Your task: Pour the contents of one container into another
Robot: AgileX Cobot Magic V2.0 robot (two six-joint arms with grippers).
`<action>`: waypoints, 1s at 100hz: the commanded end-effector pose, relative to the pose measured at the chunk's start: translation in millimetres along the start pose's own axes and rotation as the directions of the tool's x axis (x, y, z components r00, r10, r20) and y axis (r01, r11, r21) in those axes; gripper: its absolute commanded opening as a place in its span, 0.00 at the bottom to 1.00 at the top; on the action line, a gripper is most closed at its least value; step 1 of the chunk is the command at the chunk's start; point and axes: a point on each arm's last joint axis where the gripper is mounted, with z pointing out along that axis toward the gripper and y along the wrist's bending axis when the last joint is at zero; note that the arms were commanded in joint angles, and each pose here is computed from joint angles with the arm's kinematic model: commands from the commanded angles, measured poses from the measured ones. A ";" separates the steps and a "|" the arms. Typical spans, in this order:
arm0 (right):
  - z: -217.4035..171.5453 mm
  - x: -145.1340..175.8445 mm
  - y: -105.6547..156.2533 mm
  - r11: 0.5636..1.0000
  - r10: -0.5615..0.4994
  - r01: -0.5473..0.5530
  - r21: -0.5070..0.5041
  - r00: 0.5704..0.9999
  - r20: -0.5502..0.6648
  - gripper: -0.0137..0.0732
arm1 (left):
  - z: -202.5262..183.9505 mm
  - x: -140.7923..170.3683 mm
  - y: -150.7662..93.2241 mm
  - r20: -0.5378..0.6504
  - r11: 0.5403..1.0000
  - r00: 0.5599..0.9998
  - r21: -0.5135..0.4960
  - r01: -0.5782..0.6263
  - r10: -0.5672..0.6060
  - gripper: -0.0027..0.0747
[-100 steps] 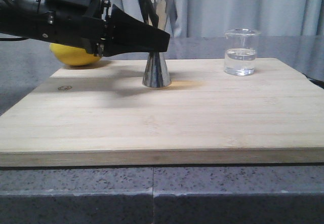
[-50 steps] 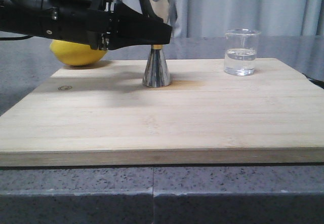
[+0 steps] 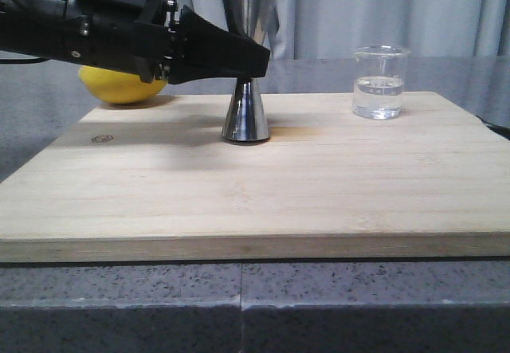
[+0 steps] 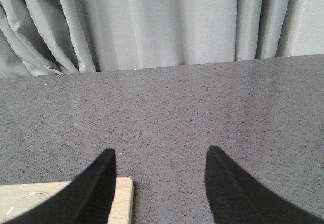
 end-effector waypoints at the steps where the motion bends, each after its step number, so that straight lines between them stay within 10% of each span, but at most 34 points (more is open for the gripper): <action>1: -4.9 -20.2 -0.5 1.000 -0.014 0.013 0.009 0.992 0.122 0.58 | -2.5 -28.9 -9.5 0.111 0.998 0.993 0.041 -0.049 0.045 0.01; 100: 9.1 69.4 16.9 0.990 -0.088 0.102 -0.093 0.986 0.142 0.58 | -8.3 -55.2 -18.0 0.158 0.989 0.980 0.057 -0.134 0.124 0.01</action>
